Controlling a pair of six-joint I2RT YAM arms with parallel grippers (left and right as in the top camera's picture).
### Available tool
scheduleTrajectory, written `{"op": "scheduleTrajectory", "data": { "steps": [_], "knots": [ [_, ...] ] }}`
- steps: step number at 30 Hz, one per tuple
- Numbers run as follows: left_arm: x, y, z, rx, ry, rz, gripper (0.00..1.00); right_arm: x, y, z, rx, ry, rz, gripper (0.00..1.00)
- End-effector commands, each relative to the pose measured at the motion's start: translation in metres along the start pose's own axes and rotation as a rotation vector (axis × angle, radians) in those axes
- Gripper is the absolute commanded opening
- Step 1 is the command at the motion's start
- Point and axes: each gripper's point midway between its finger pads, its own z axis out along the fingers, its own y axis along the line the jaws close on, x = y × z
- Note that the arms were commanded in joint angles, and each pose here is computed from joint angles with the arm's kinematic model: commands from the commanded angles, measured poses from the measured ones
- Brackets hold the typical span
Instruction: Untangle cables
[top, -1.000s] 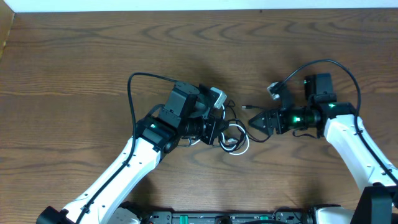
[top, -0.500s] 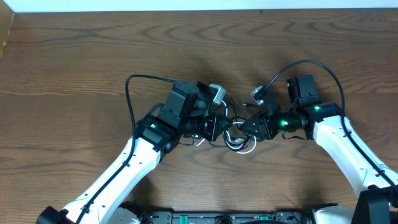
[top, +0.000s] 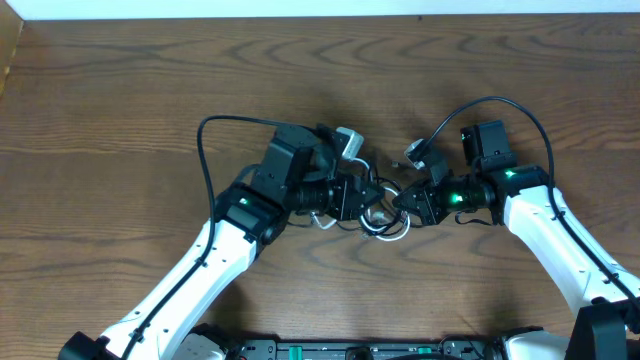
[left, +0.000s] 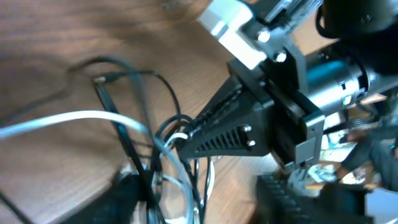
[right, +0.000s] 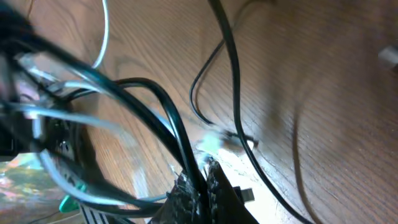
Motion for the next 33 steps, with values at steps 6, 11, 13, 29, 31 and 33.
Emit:
{"op": "scheduleTrajectory", "data": {
  "steps": [6, 11, 13, 29, 31, 33],
  "knots": [
    [0.026, 0.008, -0.002, -0.027, 0.1, -0.066, 0.75, -0.006, 0.001, 0.001, -0.003, -0.02, 0.117, 0.01],
    [0.043, 0.034, -0.007, -0.175, 0.143, -0.119, 0.75, -0.013, 0.0, 0.0, -0.003, -0.046, 0.219, 0.01],
    [0.045, 0.055, -0.012, -0.296, 0.138, -0.127, 0.75, -0.015, -0.001, 0.0, -0.003, -0.052, 0.247, 0.01],
    [0.033, 0.061, -0.012, -0.333, 0.074, -0.179, 0.45, -0.022, 0.005, 0.0, -0.042, -0.074, 0.349, 0.01],
    [0.033, 0.059, -0.012, -0.325, 0.069, -0.207, 0.45, -0.025, 0.012, -0.001, -0.085, -0.08, 0.338, 0.01],
    [0.033, 0.058, -0.011, -0.318, 0.065, -0.244, 0.45, -0.028, 0.018, -0.002, -0.124, -0.087, 0.333, 0.01]
  ]
}}
